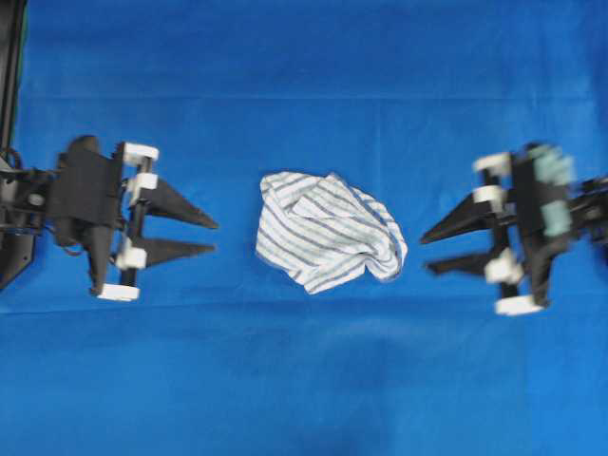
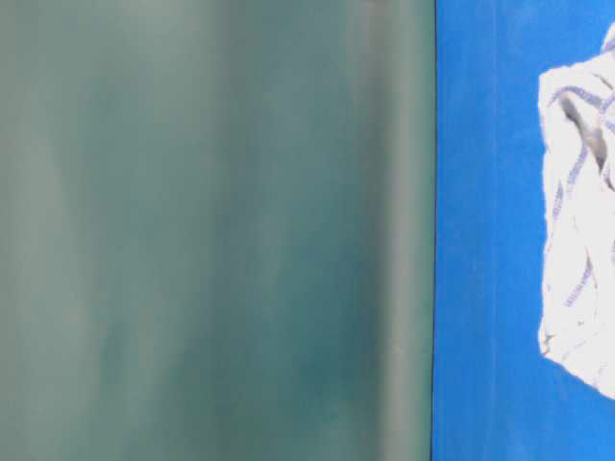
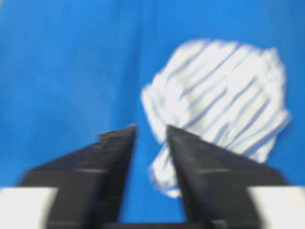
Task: Lift the towel with both arms.
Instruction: 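Move both grippers inward toward opposite sides of the striped towel, then close both grippers on the towel's left and right edges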
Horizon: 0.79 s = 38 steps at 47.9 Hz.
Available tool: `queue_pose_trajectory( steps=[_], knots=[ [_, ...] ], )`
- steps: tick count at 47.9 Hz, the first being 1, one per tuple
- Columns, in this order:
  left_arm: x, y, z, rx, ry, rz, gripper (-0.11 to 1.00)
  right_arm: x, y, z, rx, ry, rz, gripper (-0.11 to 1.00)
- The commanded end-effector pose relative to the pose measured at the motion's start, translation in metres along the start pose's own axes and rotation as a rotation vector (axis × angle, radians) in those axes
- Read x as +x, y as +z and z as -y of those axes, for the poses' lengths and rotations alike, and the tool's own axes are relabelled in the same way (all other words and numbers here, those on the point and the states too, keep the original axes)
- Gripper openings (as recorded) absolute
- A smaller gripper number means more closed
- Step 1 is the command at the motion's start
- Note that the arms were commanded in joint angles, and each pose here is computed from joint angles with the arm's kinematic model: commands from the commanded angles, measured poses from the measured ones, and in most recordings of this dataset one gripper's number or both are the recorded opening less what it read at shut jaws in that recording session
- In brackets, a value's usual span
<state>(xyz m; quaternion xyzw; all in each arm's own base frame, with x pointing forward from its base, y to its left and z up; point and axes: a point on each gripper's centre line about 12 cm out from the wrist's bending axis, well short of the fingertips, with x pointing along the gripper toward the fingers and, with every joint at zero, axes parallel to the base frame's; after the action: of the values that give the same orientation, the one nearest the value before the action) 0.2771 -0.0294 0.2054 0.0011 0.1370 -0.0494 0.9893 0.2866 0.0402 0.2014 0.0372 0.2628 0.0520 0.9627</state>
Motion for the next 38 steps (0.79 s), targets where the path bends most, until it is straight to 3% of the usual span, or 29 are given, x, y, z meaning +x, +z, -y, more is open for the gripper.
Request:
queue_pose_trajectory(
  steps=[1,4,10,22,38],
  knots=[
    [0.015,0.002,0.003,0.005,-0.01,-0.029,0.42,0.018,0.002,-0.005,0.002,0.005,-0.059,0.56],
    [0.023,-0.004,0.004,0.008,-0.013,-0.075,0.63,0.032,-0.003,-0.005,0.011,-0.001,-0.117,0.66],
    [0.04,-0.015,0.005,0.01,-0.013,-0.154,0.89,0.059,-0.015,-0.003,0.034,-0.018,-0.213,0.62],
    [0.072,-0.04,-0.004,0.002,0.012,-0.242,0.9,0.094,-0.03,0.012,0.075,-0.057,-0.269,0.63],
    [0.104,-0.068,-0.011,0.008,0.027,-0.327,0.89,0.106,-0.042,0.021,0.089,-0.077,-0.277,0.62]
  ],
)
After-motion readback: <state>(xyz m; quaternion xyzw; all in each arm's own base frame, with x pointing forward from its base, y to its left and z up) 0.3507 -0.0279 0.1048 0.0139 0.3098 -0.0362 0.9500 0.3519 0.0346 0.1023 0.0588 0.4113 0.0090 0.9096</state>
